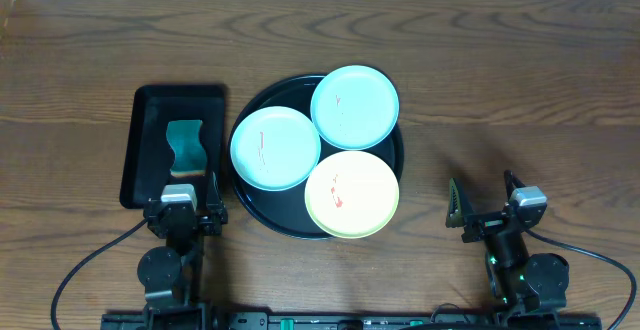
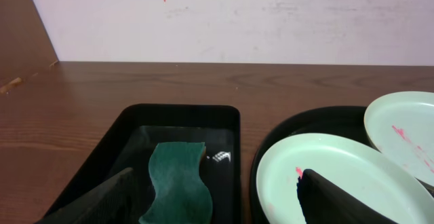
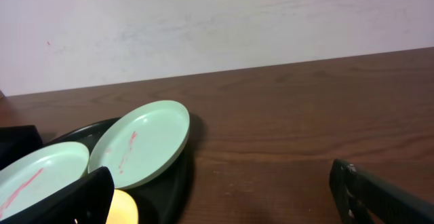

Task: Clean dirty plates on tray and stack at the side

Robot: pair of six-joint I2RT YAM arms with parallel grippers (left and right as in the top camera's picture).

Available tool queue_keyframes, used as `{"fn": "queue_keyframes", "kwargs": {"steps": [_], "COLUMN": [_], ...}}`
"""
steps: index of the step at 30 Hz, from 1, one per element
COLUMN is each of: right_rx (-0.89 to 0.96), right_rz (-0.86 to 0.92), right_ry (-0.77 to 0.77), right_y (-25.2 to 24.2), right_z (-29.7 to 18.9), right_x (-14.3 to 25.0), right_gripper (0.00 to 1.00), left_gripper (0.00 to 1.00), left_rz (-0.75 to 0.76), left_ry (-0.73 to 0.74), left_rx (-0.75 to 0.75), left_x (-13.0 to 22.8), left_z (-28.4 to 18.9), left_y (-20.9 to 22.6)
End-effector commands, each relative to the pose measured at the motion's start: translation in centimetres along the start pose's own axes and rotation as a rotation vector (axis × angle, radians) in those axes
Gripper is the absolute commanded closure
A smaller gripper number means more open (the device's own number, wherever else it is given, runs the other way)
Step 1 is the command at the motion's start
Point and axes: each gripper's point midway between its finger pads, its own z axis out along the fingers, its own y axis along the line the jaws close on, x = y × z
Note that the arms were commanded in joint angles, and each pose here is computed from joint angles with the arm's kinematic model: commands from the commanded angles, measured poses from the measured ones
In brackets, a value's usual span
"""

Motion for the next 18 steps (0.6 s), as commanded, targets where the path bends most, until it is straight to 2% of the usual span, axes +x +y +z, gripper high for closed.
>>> {"fn": "queue_keyframes", "kwargs": {"steps": [1,10,18], "right_rx": [-0.008,-0.009,-0.028], "right_rz": [0.007,0.007,0.002], "right_ry": [0.001,0.000,-0.033], "right_y": [0.2,0.2,0.6], "right_z": [0.0,0.0,-0.1], "right_x": [0.1,0.1,-1.0], "right_gripper": [0.01,0.01,0.01], "left_gripper": [0.25,0.25,0.24], "left_rz": [0.010,0.010,-0.038], "left_ry": [0.054,0.049,-0.021], "left_rx": [0.016,0.015,-0.010], "left_x": [1.6,1.4,-1.2], "left_z": [0.0,0.1,-0.2], "left_y": [-0.3,-0.3,0.2]}}
